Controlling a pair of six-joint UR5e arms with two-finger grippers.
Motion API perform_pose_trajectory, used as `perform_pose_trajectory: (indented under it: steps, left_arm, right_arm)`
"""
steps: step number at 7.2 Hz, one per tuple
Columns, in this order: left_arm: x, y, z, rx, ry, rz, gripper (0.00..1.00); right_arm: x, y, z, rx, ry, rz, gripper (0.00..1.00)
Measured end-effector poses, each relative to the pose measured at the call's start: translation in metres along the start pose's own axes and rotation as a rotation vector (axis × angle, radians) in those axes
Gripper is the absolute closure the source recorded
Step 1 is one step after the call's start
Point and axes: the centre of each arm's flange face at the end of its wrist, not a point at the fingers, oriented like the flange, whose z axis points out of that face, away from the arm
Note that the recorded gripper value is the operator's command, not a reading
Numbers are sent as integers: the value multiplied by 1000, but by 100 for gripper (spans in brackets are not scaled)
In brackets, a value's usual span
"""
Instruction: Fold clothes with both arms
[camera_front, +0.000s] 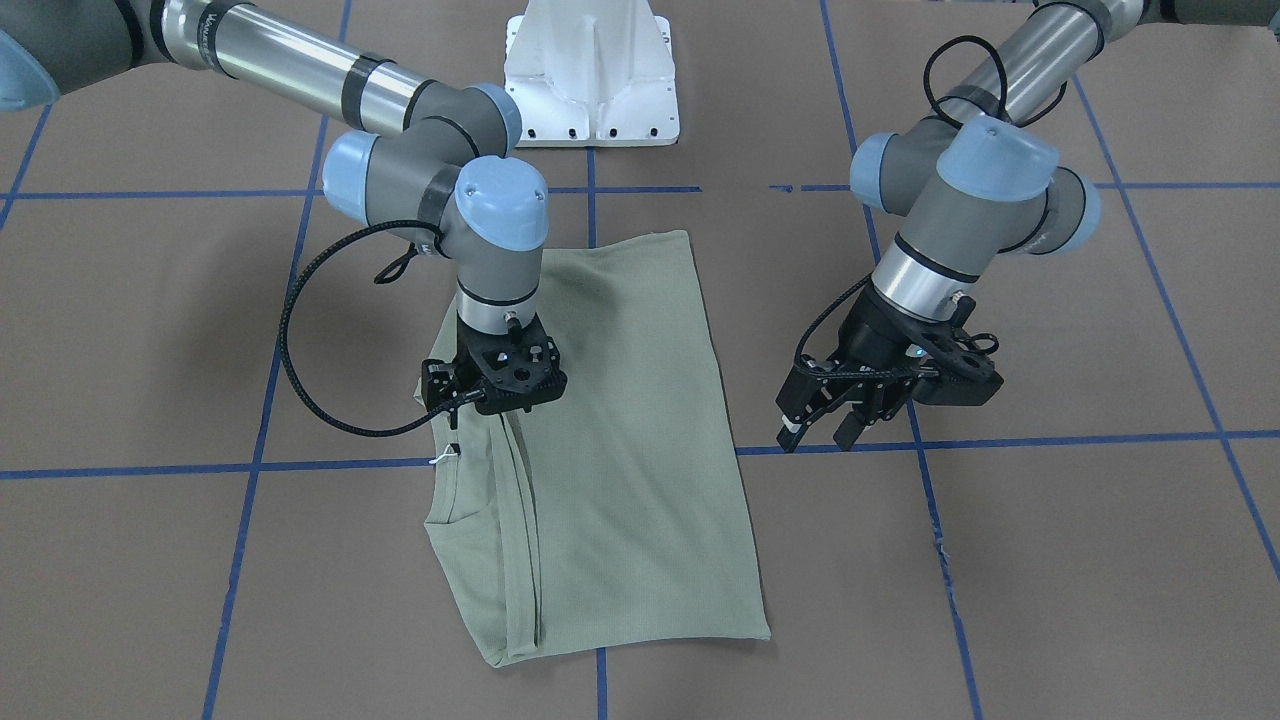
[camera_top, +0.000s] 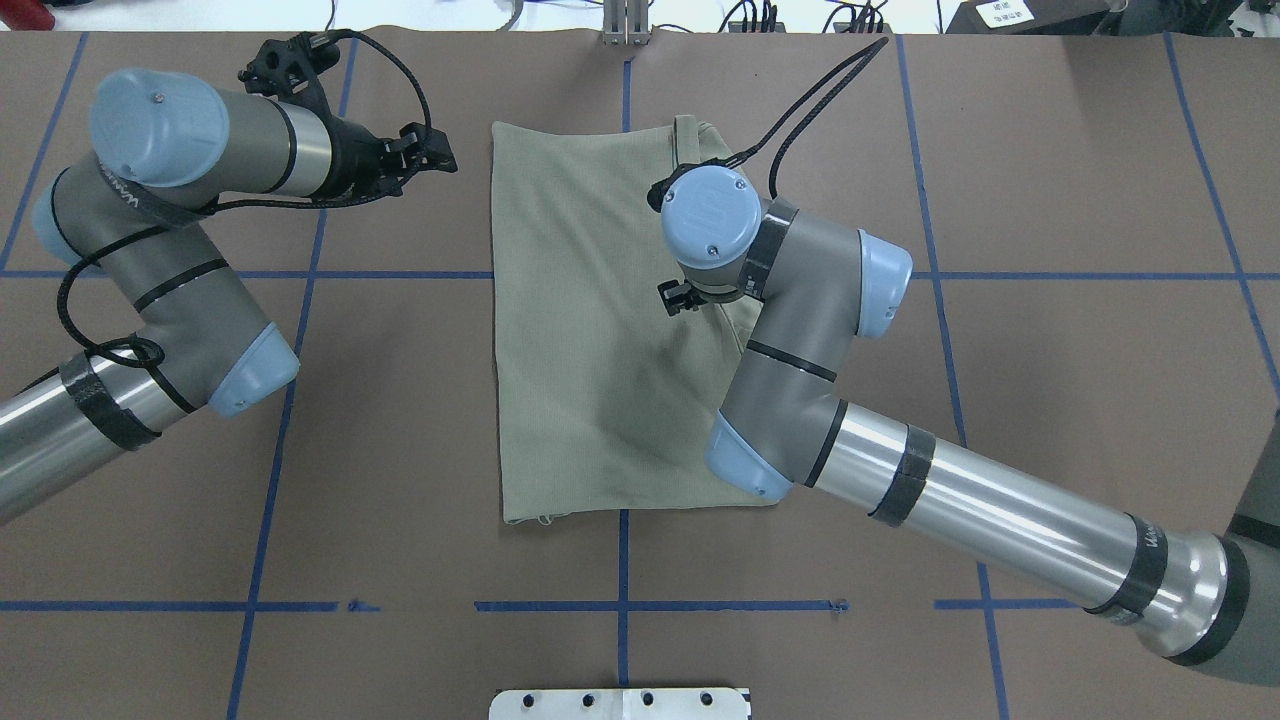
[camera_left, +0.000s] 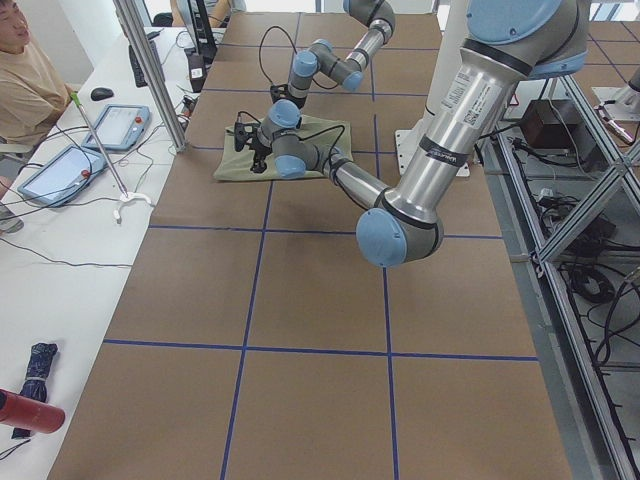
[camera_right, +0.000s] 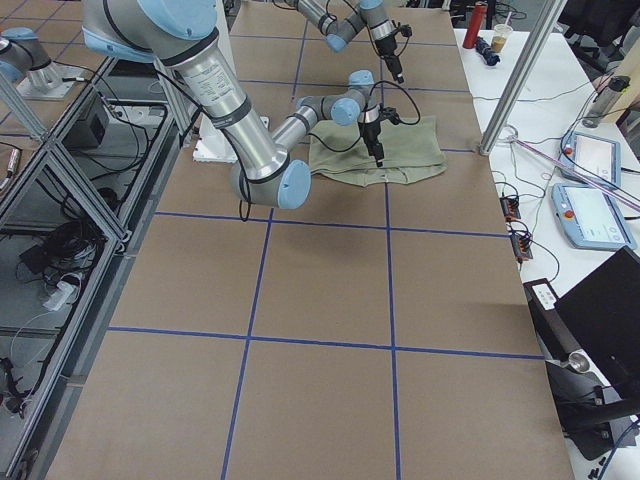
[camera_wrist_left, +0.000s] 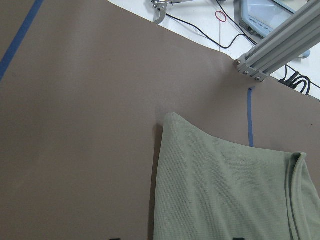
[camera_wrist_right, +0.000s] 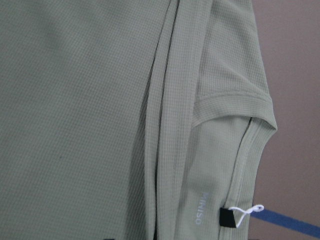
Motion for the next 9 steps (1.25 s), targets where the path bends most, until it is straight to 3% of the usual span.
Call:
perform_pose_trajectory:
  steps: [3, 6, 7, 9]
  left_arm:
    - [1, 1, 0, -1, 2, -8, 20]
    - [5, 1, -5, -1, 8, -7, 20]
    - [8, 3, -8, -3, 6, -7, 20]
    - [14, 5, -12, -6, 8, -5, 20]
  right_arm:
    - [21, -21, 23, -51, 5, -30, 9]
    - [126, -36, 49, -89, 10, -123, 8]
    - [140, -41, 43, -94, -19, -117, 8]
    - [131, -48, 1, -72, -64, -11, 11]
